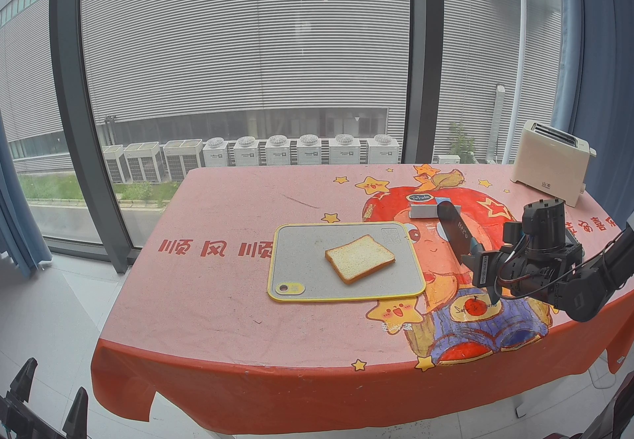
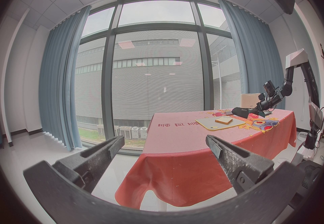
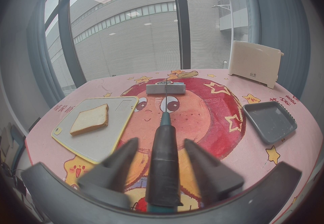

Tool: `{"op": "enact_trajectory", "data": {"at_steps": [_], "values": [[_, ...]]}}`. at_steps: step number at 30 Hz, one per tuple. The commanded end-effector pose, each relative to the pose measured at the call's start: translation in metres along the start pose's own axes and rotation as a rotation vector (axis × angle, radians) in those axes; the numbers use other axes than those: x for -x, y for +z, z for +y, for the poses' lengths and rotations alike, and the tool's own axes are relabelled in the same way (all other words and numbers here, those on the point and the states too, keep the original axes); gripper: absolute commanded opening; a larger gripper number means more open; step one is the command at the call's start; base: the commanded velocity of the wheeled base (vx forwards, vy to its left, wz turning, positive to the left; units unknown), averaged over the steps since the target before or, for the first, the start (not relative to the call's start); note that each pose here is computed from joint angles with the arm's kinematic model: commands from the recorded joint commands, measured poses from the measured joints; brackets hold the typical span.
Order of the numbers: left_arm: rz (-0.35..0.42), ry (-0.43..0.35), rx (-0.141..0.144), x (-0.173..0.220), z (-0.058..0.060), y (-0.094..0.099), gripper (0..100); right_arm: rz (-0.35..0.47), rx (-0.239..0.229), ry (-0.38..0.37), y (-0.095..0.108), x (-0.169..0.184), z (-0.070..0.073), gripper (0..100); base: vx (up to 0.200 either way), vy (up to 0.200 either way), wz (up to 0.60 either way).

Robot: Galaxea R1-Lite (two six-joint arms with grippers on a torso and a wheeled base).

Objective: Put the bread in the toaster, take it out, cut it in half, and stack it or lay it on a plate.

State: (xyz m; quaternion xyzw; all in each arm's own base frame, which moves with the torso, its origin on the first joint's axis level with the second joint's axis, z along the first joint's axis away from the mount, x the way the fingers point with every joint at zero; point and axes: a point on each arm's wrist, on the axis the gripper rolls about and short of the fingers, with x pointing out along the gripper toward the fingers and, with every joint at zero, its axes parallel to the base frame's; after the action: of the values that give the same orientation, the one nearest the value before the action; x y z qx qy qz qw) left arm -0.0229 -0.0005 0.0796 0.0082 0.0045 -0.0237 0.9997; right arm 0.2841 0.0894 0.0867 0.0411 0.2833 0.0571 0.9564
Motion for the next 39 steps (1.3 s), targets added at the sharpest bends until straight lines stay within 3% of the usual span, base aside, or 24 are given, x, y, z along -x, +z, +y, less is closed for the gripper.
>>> {"op": "enact_trajectory", "data": {"at_steps": [1,25,39], "values": [[0.009,0.001,0.000,-0.001,0.000,-0.004,100,0.000,-0.001,0.003,0.000,0.001,0.001,0,0.000,0.000,0.00],[0.009,0.001,0.002,-0.001,0.000,-0.004,100,-0.110,-0.003,0.025,0.023,0.027,0.002,0,0.000,0.000,0.00],[0.009,0.001,0.002,-0.001,0.000,-0.004,100,-0.149,0.067,0.073,0.029,0.041,0.011,0,0.000,0.000,0.00]]}}
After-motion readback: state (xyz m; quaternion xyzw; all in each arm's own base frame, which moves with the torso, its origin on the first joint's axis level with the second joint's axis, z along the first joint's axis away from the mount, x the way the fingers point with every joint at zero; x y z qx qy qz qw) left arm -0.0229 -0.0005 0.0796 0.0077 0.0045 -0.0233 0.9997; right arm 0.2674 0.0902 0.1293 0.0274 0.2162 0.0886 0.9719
